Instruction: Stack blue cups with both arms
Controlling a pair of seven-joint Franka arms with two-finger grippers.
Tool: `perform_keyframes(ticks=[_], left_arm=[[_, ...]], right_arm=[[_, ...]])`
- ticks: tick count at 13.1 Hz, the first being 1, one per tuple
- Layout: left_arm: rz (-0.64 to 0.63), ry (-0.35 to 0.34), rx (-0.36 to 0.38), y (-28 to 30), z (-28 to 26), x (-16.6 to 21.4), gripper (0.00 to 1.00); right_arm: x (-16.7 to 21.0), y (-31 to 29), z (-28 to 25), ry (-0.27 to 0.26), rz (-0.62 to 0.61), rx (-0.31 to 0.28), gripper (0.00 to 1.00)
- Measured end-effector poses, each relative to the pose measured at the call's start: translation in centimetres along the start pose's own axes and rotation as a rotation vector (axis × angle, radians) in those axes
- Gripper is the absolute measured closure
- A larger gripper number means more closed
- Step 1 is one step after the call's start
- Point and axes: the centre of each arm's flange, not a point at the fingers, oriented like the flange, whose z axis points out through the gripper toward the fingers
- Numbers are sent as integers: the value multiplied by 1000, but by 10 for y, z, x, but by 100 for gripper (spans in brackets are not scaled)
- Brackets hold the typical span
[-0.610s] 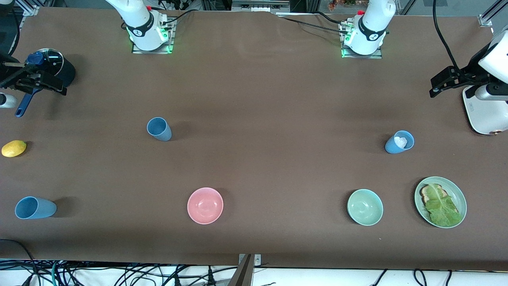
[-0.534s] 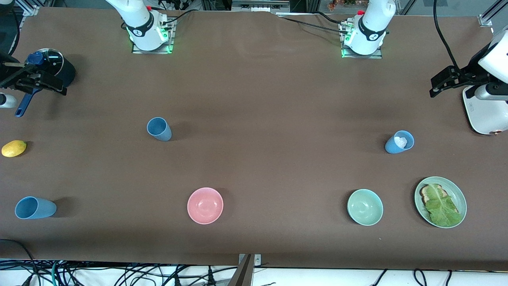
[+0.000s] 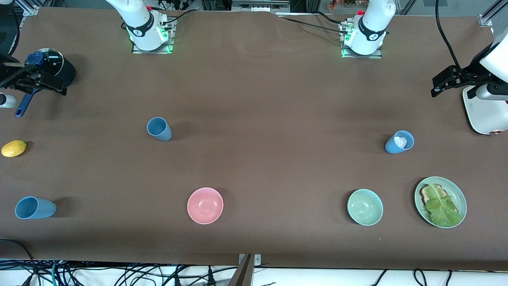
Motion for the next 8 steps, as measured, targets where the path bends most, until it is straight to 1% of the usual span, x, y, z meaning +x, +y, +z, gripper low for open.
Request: perform_keyframes(ticks=[8], left_arm=[[-5, 1, 0, -4, -1, 0, 0]], right_arm=[[1, 0, 1, -3, 0, 0, 0]])
